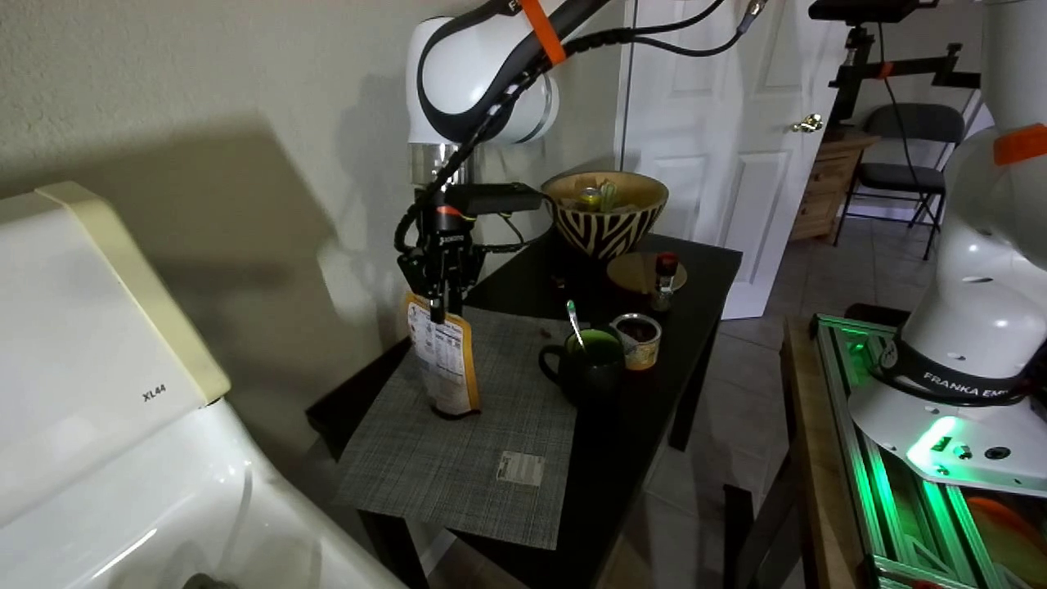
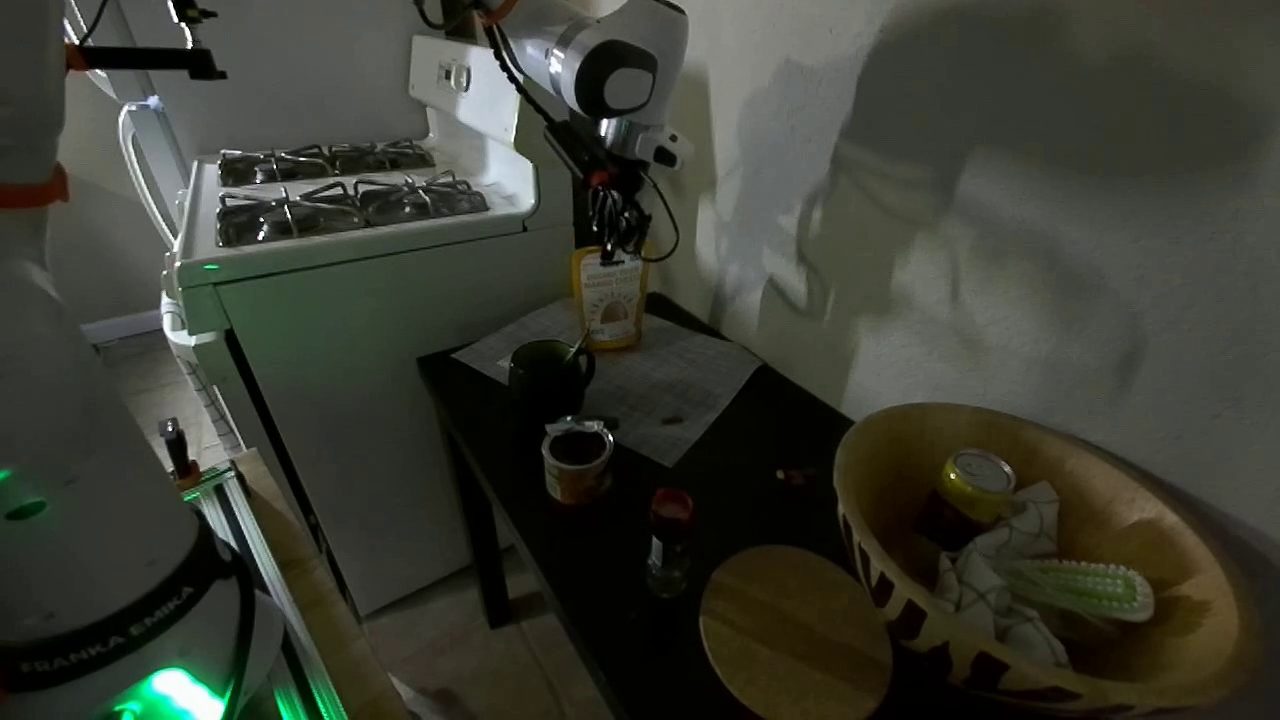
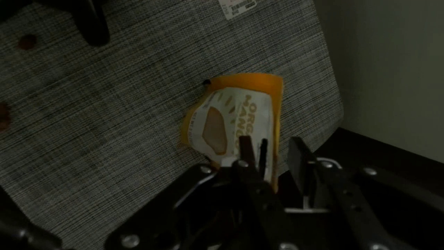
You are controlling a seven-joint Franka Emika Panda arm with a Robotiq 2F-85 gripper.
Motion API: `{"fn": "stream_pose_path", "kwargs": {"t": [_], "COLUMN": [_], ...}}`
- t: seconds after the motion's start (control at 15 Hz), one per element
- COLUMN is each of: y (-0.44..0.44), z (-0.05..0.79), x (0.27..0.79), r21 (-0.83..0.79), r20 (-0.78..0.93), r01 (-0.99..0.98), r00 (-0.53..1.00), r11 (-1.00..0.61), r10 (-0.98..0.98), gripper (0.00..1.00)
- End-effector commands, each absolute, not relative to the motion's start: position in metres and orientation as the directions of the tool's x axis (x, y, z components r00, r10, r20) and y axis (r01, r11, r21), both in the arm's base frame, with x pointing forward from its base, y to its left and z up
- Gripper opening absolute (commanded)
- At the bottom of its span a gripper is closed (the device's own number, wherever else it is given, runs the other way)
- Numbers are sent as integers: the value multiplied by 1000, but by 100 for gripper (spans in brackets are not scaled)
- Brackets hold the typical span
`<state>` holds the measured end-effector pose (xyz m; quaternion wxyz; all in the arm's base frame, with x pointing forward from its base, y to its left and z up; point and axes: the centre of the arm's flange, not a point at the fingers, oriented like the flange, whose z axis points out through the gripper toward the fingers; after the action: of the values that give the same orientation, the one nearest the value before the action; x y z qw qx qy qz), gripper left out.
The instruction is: Remove the white packet from the bowl.
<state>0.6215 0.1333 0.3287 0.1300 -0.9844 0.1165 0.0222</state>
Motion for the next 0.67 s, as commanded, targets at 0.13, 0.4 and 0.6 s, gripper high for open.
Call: {"fn": "stream_pose_path", "kwargs": {"t": [0.13,0.4,0.6], "y": [118,84,37], "z": [402,478,516], "x": [604,569,549], "r21": [-21,199,354], "r20": [38,100,137], "r01": [-138,-59,-149], "r00": [990,994,985], "r11": [-990,-978,-923], "r10": [-139,-39,-107], "gripper": [80,100,100]}}
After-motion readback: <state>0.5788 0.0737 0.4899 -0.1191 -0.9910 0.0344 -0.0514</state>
